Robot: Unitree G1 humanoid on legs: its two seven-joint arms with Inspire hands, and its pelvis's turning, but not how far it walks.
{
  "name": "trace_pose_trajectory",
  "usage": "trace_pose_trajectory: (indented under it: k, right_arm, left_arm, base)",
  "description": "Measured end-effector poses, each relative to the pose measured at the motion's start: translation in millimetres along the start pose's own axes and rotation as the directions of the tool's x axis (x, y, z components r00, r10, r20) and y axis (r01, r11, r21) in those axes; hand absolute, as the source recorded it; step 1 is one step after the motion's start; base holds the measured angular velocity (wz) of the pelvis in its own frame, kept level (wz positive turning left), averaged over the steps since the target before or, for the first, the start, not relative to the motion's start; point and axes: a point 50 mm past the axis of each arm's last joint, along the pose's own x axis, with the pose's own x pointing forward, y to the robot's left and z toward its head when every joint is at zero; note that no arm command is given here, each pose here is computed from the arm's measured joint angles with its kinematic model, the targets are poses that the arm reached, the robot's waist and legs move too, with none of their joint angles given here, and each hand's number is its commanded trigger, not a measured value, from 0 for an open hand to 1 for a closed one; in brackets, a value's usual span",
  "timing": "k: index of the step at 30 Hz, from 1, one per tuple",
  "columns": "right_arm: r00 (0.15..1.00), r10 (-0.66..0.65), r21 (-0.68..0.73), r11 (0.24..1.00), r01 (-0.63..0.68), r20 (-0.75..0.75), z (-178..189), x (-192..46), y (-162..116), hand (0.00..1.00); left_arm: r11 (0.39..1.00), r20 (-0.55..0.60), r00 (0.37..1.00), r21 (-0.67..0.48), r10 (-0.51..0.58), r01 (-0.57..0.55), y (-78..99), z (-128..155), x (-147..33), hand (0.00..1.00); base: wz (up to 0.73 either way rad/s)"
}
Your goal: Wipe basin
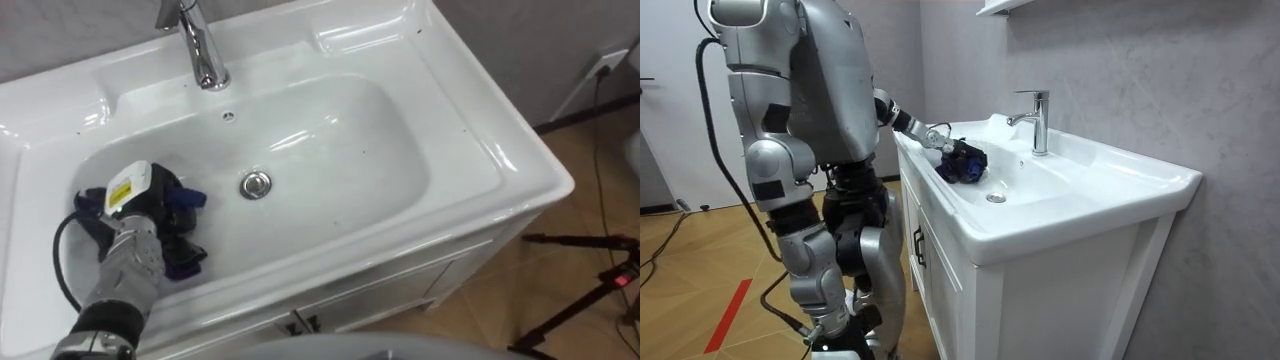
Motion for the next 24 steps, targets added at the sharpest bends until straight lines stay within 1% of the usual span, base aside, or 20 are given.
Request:
trace_pose_trajectory:
  k: [1, 3, 4, 6, 7, 9, 12, 16, 19, 21, 24]
  right_arm:
    - [1.0, 0.0, 0.003, 1.0, 0.0, -0.003, -0.9, 0.1, 1.0, 0.0]
    - [1.0, 0.015, -0.003, 1.0, -0.015, -0.023, -6.4, 0.4, 7.0, 0.0]
    - [0.999, 0.022, -0.003, 1.0, -0.022, -0.031, -7.5, 0.5, 9.7, 0.0]
    - [0.998, 0.046, 0.036, 0.998, -0.045, -0.041, -9.5, 0.9, 18.6, 0.0]
    - [0.998, 0.047, 0.041, 0.998, -0.046, -0.044, -9.9, 0.9, 19.1, 0.0]
    - [0.997, 0.064, 0.063, 0.996, -0.061, -0.049, -10.9, 1.0, 23.4, 0.0]
    - [0.994, 0.092, 0.069, 0.994, -0.087, -0.067, -13.4, 0.8, 26.8, 0.0]
    - [0.99, 0.119, 0.051, 0.992, -0.115, -0.072, -14.2, 0.6, 30.6, 0.0]
    - [0.986, 0.145, 0.037, 0.989, -0.142, -0.08, -14.6, 0.5, 34.7, 0.0]
    - [0.983, 0.159, 0.031, 0.987, -0.156, -0.091, -15.7, 0.3, 37.0, 0.0]
    - [0.98, 0.173, 0.042, 0.985, -0.17, -0.099, -14.8, 0.2, 38.9, 0.0]
  left_arm:
    - [1.0, -0.004, 1.0, -0.016, -0.004, 0.004, -2.6, 1.0, -0.3, 1.0]
    - [0.997, -0.026, 1.0, -0.082, -0.012, 0.01, -10.8, 3.3, -1.1, 1.0]
    - [0.996, -0.031, 0.999, -0.091, -0.013, 0.01, -12.0, 3.2, -1.0, 1.0]
    - [0.99, -0.038, 0.999, -0.142, -0.025, 0.02, -17.1, 8.6, 0.2, 1.0]
    - [0.988, -0.038, 0.999, -0.152, -0.029, 0.023, -17.7, 10.5, 1.1, 1.0]
    - [0.976, -0.046, 0.998, -0.216, -0.042, 0.031, -19.2, 15.9, 3.5, 1.0]
    - [0.96, -0.039, 0.998, -0.279, -0.051, 0.038, -19.7, 23.8, 5.4, 1.0]
    - [0.95, -0.011, 0.998, -0.306, -0.067, 0.061, -20.8, 35.8, 7.8, 1.0]
    - [0.926, -0.005, 0.997, -0.371, -0.075, 0.068, -18.8, 43.9, 10.8, 1.0]
    - [0.913, 0.022, 0.996, -0.398, -0.089, 0.09, -16.8, 55.4, 13.3, 1.0]
    - [0.887, 0.046, 0.99, -0.44, -0.132, 0.139, -19.4, 68.9, 13.7, 1.0]
  base:
    - [-0.14]
    - [-0.09]
    - [-0.1]
    - [-0.07]
    - [-0.04]
    - [-0.06]
    - [-0.01]
    - [-0.01]
    - [0.0]
    - [0.03]
    - [0.09]
